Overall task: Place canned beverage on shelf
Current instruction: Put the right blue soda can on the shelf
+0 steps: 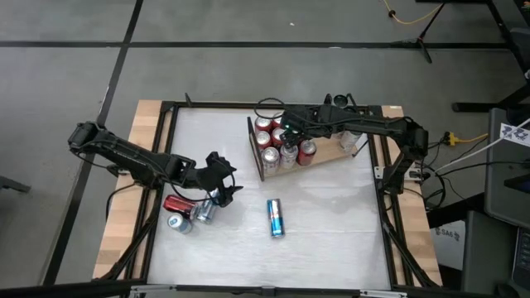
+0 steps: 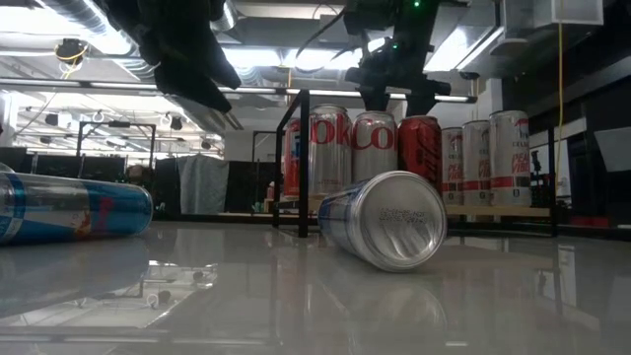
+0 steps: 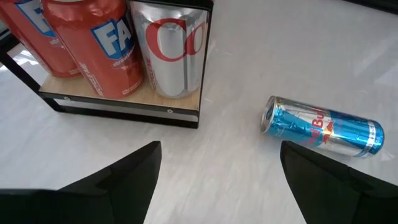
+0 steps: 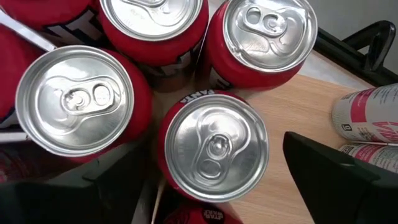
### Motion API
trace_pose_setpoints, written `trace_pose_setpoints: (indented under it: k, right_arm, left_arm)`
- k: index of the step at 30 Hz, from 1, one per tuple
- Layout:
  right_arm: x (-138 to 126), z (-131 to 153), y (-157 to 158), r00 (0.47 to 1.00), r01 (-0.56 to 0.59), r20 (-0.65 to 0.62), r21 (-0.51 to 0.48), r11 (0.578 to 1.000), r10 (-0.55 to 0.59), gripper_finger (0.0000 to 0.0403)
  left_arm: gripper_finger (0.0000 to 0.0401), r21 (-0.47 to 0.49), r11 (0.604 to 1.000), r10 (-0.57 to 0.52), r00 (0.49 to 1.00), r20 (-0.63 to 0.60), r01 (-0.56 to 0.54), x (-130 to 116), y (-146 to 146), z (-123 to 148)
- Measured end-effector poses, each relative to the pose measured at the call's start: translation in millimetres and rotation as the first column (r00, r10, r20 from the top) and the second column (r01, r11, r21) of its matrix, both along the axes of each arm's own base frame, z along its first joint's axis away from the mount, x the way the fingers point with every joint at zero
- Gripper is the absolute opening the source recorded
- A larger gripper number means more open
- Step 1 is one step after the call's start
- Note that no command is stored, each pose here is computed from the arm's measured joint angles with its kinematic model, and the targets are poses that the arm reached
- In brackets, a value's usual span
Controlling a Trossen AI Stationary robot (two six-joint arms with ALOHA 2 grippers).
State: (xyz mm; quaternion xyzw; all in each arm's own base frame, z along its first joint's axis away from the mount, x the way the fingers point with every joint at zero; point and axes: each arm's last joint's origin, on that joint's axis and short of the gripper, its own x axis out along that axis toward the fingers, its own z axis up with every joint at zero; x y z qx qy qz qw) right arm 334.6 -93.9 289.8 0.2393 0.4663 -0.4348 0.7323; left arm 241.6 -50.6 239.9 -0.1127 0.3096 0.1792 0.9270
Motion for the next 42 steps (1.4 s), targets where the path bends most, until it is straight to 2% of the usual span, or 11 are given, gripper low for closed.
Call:
trace_pose_setpoints:
  k: [13, 18, 24, 28, 34, 42]
  right_arm:
    - [-5, 7, 2, 1.000, -0.002, -0.010, 0.007, 1.000, 0.003, 0.0355]
    - [-15, 29, 4, 1.000, -0.002, -0.005, -0.010, 1.000, 0.002, 0.0356]
    - [-33, 68, 9, 0.997, -0.045, 0.054, -0.058, 0.997, 0.048, 0.0356]
    - [-49, 92, 24, 0.989, -0.106, 0.094, -0.117, 0.987, 0.117, 0.0356]
    - [-74, 116, 67, 0.965, -0.217, 0.095, -0.228, 0.949, 0.244, 0.0356]
    - [-89, 121, 137, 0.894, -0.394, 0.111, -0.270, 0.879, 0.435, 0.0356]
  left_arm:
    - [0.0319, -0.001, 1.000, 0.000, 1.000, 0.004, 0.000, 0, 0, 0]
    - [0.0319, -0.002, 1.000, 0.000, 1.000, 0.006, 0.000, 0, 0, 1]
    - [0.0319, -0.013, 1.000, -0.009, 1.000, 0.005, 0.009, 0, 0, 0]
    - [0.0319, -0.064, 0.998, 0.000, 1.000, 0.010, 0.000, 0, -1, 0]
    - [0.0319, -0.144, 0.989, 0.040, 0.999, 0.023, -0.036, 0, -2, 0]
    - [0.0319, -0.260, 0.962, 0.095, 0.995, 0.033, -0.083, 0, -3, 0]
